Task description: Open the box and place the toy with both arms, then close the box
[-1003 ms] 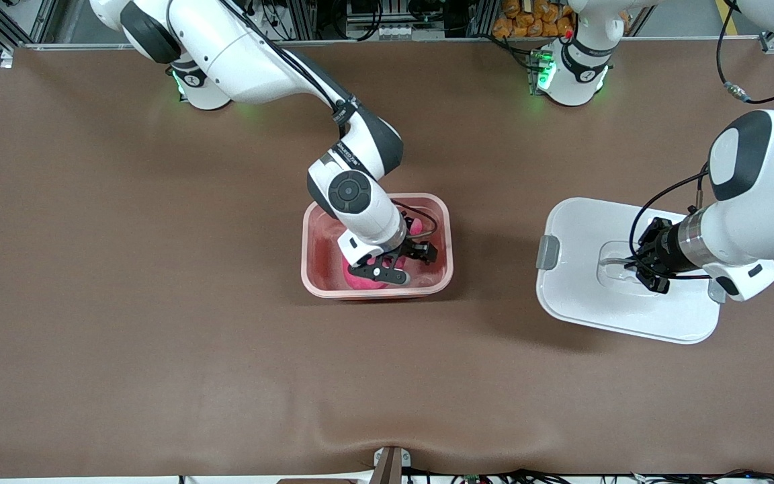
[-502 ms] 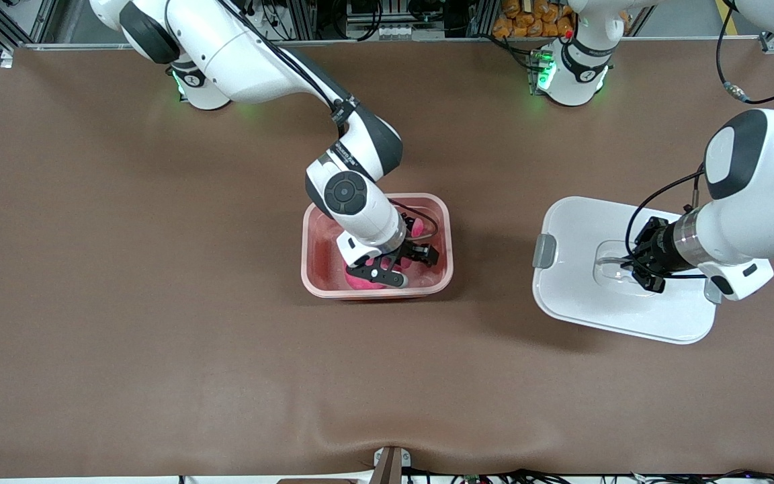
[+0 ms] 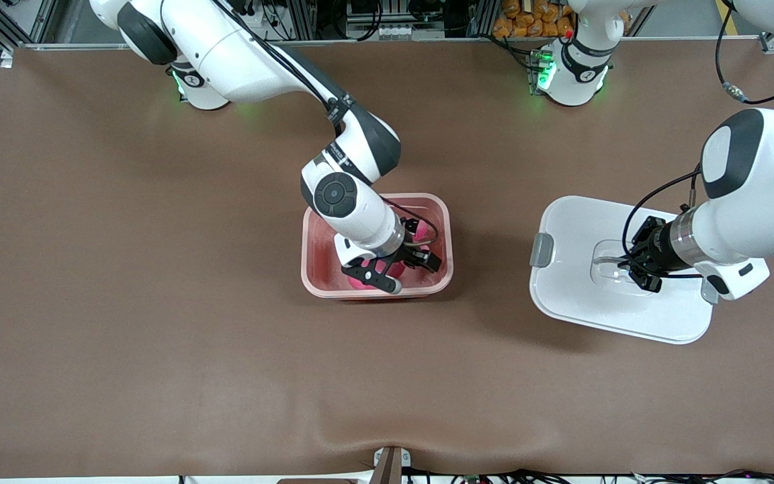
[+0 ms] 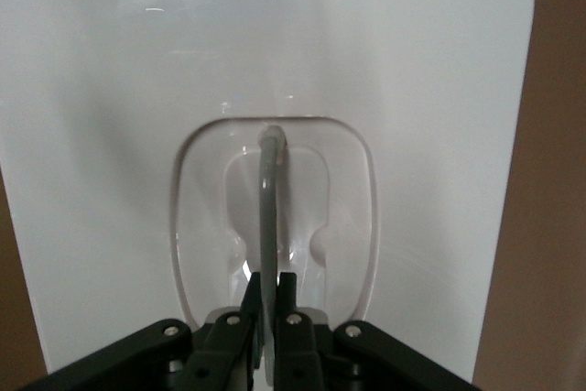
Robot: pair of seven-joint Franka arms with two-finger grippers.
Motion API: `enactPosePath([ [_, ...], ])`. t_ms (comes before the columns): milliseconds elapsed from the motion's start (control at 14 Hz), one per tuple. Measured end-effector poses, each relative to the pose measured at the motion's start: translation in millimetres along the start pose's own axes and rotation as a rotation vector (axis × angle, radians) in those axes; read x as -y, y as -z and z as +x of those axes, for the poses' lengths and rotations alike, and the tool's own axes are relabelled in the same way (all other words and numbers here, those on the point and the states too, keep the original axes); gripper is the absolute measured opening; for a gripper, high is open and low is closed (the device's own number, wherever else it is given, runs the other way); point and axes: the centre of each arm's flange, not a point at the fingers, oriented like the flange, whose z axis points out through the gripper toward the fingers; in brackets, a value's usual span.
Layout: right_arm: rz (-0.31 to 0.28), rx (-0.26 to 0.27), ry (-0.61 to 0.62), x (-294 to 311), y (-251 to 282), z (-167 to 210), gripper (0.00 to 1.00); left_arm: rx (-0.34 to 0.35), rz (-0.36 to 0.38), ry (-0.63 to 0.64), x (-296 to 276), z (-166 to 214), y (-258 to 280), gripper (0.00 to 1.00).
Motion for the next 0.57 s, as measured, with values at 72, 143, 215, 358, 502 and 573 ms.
enactPosePath([
  [72,0.008,-0.001,-0.014,3,3,-1,1.0,0.0,0.0,0.002,0,0,0,0.07],
  [143,0.012,-0.002,-0.022,5,5,-1,1.0,0.001,0.0,0.007,0,-2,0,0.07],
  [215,0.013,-0.001,-0.027,5,5,-2,1.0,0.001,-0.001,0.011,0,-4,0,0.07],
  [358,0.017,0.0,-0.041,6,4,-4,1.0,0.003,-0.001,0.014,0,-9,1,0.07],
  [502,0.022,0.0,-0.052,7,5,-5,1.0,0.006,-0.002,0.028,-1,-16,1,0.07],
  [573,0.025,-0.001,-0.053,9,7,-5,1.0,0.009,-0.003,0.036,-1,-23,2,0.07],
])
